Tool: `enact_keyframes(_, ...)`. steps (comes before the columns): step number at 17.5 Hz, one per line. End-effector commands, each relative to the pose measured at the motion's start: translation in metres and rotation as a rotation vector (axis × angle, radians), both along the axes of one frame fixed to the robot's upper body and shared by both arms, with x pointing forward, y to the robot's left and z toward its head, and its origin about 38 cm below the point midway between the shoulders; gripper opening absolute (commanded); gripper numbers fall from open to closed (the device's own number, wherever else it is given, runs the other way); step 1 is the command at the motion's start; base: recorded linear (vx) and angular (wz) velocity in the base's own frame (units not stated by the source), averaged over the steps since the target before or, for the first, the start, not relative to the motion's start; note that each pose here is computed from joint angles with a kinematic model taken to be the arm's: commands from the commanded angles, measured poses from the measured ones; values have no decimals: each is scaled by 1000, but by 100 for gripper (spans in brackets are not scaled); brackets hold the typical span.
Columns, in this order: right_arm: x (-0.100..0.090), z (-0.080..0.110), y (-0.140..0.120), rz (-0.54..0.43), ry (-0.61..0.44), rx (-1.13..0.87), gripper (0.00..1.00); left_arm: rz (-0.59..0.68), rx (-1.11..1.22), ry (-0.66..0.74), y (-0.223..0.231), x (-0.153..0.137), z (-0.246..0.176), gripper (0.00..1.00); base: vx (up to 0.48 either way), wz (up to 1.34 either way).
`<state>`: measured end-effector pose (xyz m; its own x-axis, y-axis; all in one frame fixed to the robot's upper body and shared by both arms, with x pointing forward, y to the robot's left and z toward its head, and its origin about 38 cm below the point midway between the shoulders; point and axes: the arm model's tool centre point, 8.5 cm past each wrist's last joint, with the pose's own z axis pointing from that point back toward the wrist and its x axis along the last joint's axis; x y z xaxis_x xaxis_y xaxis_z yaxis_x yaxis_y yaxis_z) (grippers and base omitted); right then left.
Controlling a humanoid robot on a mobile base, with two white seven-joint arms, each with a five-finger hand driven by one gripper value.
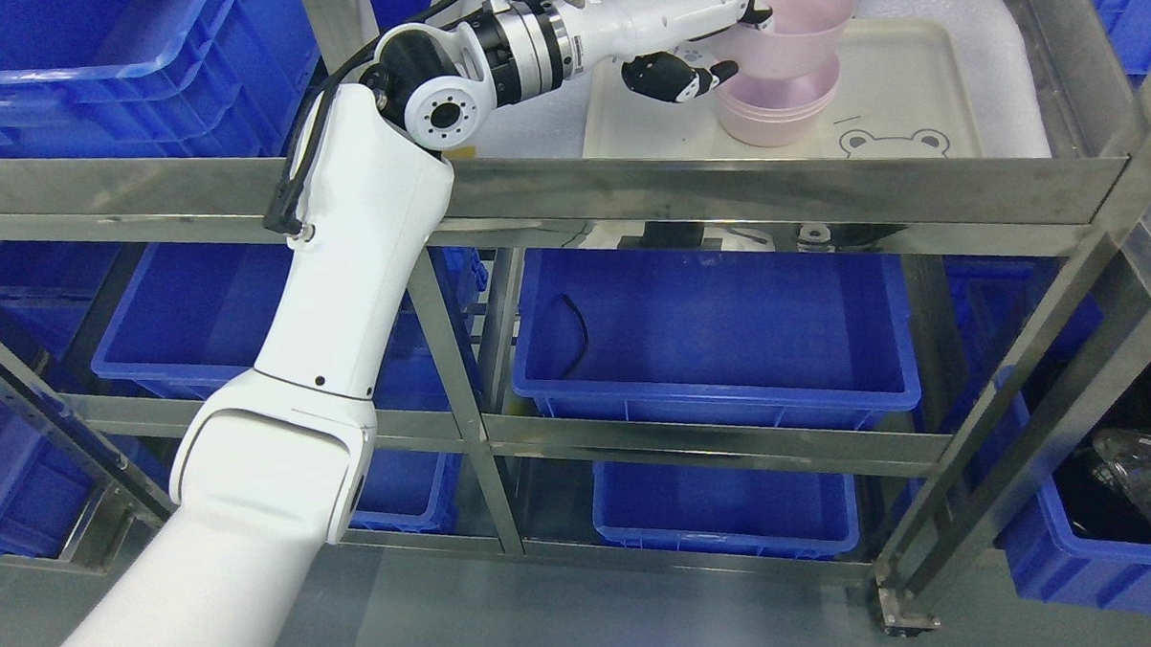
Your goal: Stack pink IKEA bowl on shelf middle layer
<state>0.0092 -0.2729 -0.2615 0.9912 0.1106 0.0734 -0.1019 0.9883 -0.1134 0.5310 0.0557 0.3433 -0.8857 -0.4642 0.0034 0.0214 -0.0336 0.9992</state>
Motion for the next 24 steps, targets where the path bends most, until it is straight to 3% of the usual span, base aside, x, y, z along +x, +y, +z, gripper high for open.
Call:
enact_keyframes(1, -9, 1, -11, 0, 6, -16, 100, 91, 67, 72, 12, 22, -13, 5, 9, -146)
enact_keyframes(13, -9, 1, -11, 0, 6, -16, 100, 151, 155, 82, 14, 30, -23, 19, 8, -103)
enact_keyframes(16, -9, 1, -11, 0, 6, -16, 100, 176, 160, 85, 16, 32, -23, 46, 1, -6)
enact_keyframes(21, -9, 1, -11, 0, 6, -16, 100, 187, 139, 85, 20, 34, -19, 66, -5, 26)
enact_keyframes(24, -9, 1, -11, 0, 6, -16, 100, 213, 40, 52, 36, 38, 17, 80, -2, 12)
